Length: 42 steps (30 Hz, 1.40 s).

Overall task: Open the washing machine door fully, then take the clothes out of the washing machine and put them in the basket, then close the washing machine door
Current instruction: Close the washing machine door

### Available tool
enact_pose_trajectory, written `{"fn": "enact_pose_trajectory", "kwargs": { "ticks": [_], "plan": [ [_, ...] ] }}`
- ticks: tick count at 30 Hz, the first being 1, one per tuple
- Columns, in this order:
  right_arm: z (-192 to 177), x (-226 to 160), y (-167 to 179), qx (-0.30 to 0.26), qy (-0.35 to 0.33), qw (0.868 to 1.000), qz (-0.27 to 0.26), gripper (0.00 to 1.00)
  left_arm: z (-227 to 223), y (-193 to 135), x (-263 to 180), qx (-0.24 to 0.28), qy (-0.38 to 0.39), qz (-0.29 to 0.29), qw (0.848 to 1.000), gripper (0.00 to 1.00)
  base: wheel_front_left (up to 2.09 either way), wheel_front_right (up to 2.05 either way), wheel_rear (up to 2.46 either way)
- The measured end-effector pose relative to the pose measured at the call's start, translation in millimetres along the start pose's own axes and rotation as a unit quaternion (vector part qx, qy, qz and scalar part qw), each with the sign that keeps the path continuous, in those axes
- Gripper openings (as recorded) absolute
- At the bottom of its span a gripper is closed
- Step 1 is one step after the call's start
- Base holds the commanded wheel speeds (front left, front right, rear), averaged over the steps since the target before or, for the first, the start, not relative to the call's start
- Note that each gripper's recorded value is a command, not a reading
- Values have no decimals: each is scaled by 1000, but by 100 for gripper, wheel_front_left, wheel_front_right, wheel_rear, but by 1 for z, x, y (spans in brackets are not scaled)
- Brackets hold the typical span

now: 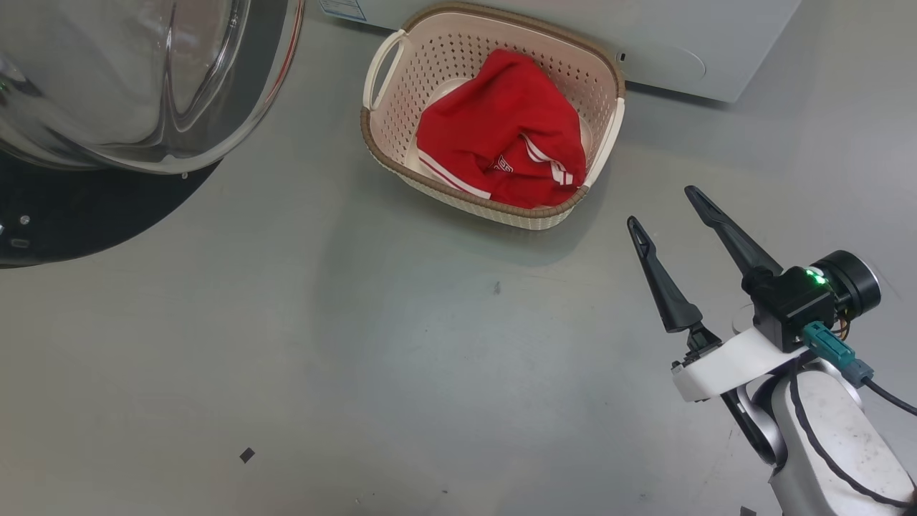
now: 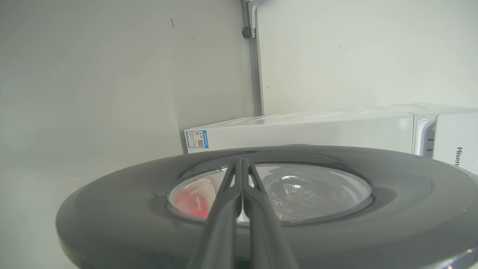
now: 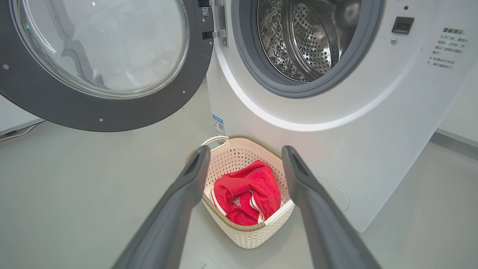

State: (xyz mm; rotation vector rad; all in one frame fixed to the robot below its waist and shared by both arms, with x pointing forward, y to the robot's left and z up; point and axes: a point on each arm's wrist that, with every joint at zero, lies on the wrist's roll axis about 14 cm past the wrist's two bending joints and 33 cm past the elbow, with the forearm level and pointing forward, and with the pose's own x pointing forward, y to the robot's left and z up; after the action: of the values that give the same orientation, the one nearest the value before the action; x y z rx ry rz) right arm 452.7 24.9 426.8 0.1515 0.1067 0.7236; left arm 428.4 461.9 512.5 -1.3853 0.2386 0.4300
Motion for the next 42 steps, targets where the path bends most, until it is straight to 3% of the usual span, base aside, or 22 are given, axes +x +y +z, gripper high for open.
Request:
{"fn": "enact_pose_trajectory", "kwargs": {
  "ticks": [11,23,42],
  "plan": [
    [5,3,5,7,-8,1000,4,100,-21,12,-12,-2,62,1,998,0,0,0,0],
    [19,5,17,7,-25,1000,13,100,-72,2,-20,-4,166,-54,985,0,0,0,0],
    [32,0,33,10,-37,999,20,100,-118,1,-45,-34,235,-121,964,0,0,0,0]
  ]
}}
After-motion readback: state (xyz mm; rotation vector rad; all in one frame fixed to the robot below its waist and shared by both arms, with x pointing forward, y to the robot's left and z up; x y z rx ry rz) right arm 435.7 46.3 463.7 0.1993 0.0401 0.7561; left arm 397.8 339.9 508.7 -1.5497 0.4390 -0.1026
